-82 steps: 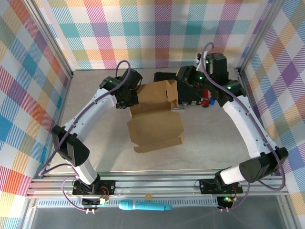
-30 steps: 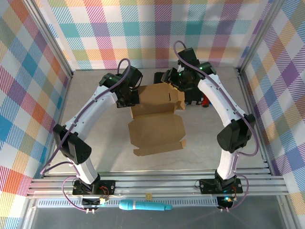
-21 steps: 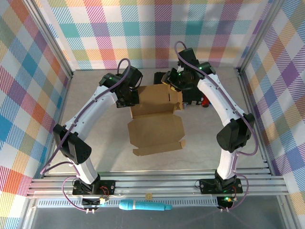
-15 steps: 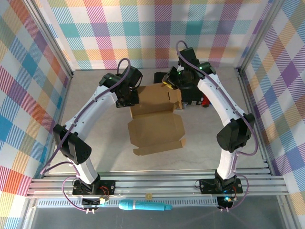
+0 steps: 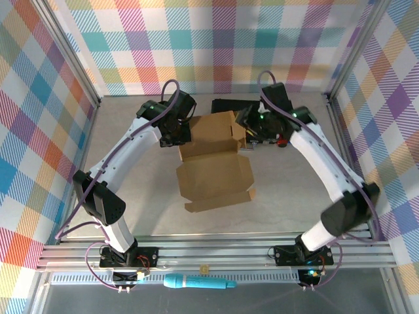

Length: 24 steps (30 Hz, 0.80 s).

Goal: Fold the paper box

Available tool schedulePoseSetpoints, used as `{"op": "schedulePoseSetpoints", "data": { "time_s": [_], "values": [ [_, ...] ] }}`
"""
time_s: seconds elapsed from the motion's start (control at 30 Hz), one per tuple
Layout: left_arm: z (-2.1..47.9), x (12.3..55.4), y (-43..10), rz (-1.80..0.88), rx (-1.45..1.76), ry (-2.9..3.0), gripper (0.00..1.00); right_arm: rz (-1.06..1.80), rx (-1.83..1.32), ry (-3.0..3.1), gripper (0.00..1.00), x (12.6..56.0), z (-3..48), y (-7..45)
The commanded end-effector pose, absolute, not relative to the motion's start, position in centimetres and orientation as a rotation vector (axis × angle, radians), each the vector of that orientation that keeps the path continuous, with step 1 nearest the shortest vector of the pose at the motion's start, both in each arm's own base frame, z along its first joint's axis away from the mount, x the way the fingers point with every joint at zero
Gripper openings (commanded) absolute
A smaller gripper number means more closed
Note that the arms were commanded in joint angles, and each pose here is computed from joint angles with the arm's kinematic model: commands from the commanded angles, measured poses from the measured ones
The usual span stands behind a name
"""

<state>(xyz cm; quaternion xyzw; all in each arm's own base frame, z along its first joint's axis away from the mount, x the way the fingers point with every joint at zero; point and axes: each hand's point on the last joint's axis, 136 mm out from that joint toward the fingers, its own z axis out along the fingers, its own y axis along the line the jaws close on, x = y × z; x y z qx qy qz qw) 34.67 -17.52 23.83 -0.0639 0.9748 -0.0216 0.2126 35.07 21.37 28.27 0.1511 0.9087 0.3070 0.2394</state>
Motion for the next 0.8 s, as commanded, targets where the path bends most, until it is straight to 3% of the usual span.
{"op": "schedulePoseSetpoints", "data": {
  "time_s": [0.0,0.1,0.37,0.57,0.77],
  "values": [
    [25.5,34.7,-17.2,-0.063,-0.163,2.666,0.0,0.765,0.254,2.503,0.4,32.8,26.5,22.2],
    [25.4,34.8,-17.4,-0.064,-0.155,2.67,0.0,0.685,0.229,2.576,0.39,31.1,23.4,22.6],
    [25.5,35.0,-17.6,-0.07,-0.145,2.674,0.0,0.546,0.185,2.619,0.44,33.4,20.6,22.8],
    [25.6,34.8,-17.3,-0.058,-0.135,2.679,0.0,0.5,0.125,2.543,0.48,35.6,21.6,23.0],
    [25.5,34.8,-17.5,-0.064,-0.134,2.683,0.0,0.548,0.08,2.542,0.35,36.2,22.0,24.3]
  ]
}}
